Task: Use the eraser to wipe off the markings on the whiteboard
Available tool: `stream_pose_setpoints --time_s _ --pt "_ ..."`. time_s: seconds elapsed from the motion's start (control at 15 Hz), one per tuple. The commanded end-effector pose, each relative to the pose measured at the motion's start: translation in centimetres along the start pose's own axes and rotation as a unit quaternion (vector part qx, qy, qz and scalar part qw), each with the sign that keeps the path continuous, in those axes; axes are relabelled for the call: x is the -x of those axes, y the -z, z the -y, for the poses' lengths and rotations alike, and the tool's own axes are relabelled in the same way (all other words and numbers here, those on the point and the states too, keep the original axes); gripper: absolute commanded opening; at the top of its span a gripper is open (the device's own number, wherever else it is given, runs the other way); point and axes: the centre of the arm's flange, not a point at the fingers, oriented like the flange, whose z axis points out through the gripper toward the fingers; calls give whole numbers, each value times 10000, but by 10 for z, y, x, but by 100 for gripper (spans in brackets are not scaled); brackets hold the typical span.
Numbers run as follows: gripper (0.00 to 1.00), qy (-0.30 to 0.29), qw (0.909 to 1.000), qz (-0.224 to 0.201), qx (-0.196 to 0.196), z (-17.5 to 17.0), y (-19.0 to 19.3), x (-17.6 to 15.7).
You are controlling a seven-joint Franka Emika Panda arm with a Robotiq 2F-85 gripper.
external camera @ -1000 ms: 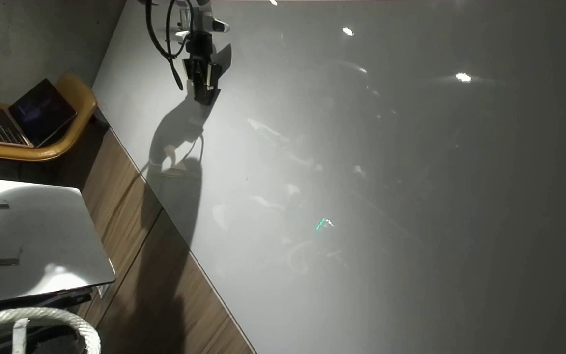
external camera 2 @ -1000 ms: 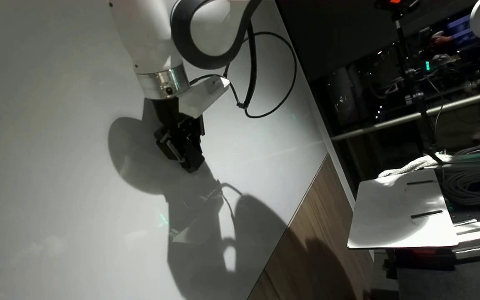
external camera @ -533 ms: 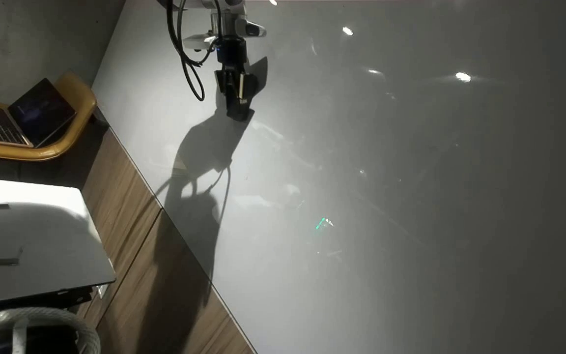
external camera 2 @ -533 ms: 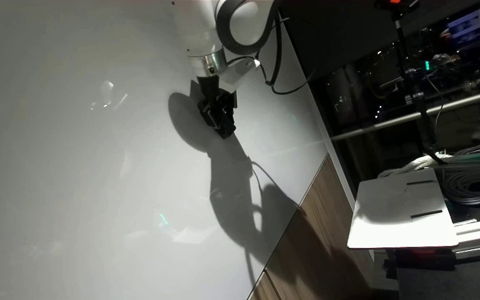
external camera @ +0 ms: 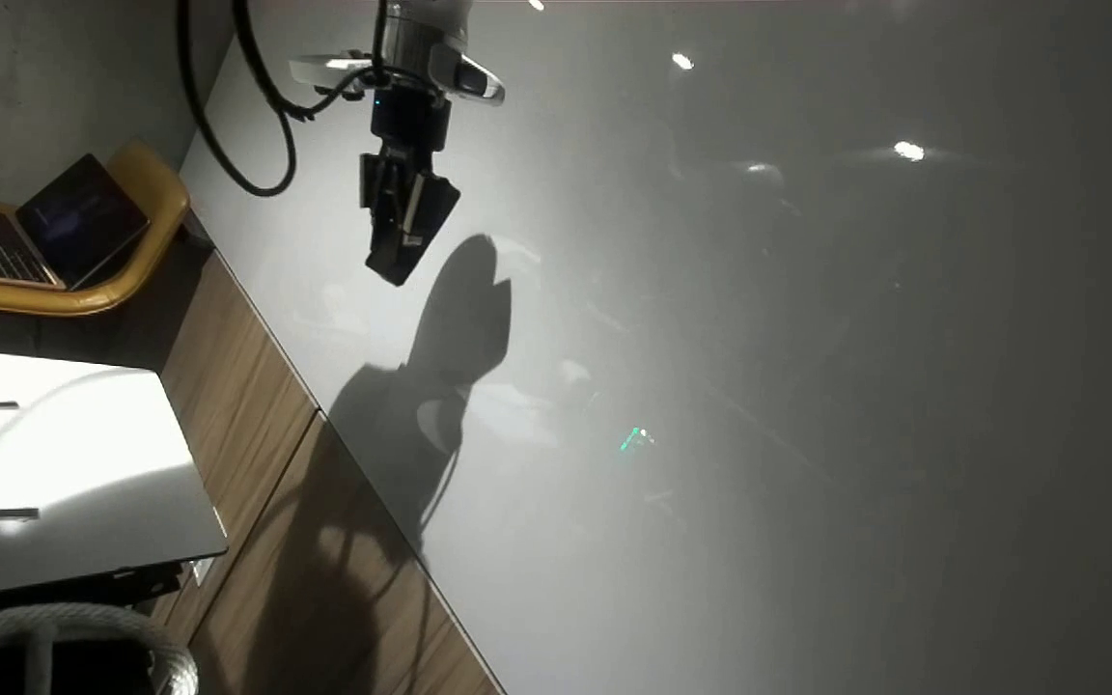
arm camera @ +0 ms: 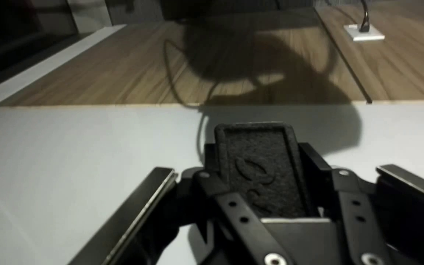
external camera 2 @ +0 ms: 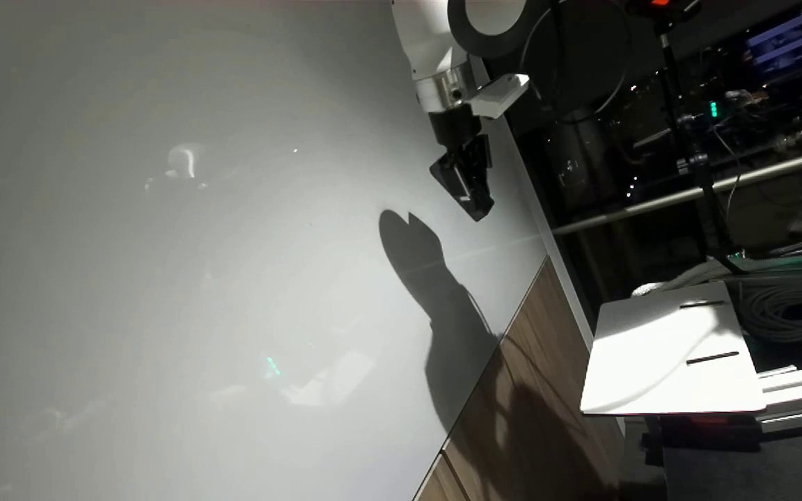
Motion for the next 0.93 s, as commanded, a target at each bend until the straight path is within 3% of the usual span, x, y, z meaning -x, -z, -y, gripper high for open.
stream_pose_setpoints --time_s 0.0,0.4,0.87 --pt "30 129 9981 599 -95 -24 10 53" --pt "30 289 9834 1735 -448 -36 -48 90" --pt "30 489 9605 2621 -802 -21 -121 117"
